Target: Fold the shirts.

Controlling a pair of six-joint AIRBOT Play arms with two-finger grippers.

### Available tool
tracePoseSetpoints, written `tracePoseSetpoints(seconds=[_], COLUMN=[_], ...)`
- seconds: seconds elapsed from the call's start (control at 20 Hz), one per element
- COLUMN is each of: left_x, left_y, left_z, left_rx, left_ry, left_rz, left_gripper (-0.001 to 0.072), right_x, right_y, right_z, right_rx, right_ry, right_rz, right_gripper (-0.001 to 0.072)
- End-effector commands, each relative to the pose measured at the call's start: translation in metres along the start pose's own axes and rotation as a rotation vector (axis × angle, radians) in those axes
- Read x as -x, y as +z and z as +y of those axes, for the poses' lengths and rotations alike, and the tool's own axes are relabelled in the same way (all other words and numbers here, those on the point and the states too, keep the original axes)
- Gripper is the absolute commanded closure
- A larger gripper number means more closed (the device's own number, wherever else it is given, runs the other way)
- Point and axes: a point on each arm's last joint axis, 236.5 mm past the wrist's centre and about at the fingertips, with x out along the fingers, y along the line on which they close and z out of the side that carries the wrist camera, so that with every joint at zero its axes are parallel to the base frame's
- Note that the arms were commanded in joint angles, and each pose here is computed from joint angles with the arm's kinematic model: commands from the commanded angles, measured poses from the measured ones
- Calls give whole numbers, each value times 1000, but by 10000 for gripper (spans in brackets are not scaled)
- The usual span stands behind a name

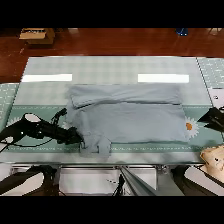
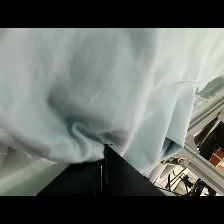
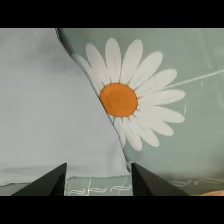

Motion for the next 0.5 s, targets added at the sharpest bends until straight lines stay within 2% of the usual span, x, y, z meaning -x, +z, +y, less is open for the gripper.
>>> tracePoseSetpoints(seconds=[0.0,0.25,0.45], left_x=[0,1,1], left_y=[0,4,8], left_z=[-1,-5,-11], left_rx=[-2,-23,-33], left_ry=[-4,-19,-44], left_rz=[1,-12,-31], left_gripper=[690,690,690], right_x=[-33,-57,-72], right_y=[-33,-54,-52], right_z=[-20,-22,-8], right_rx=[-17,-29,-59], right_ry=[-27,-17,55], right_rz=[91,138,100], right_gripper=[216,218,222])
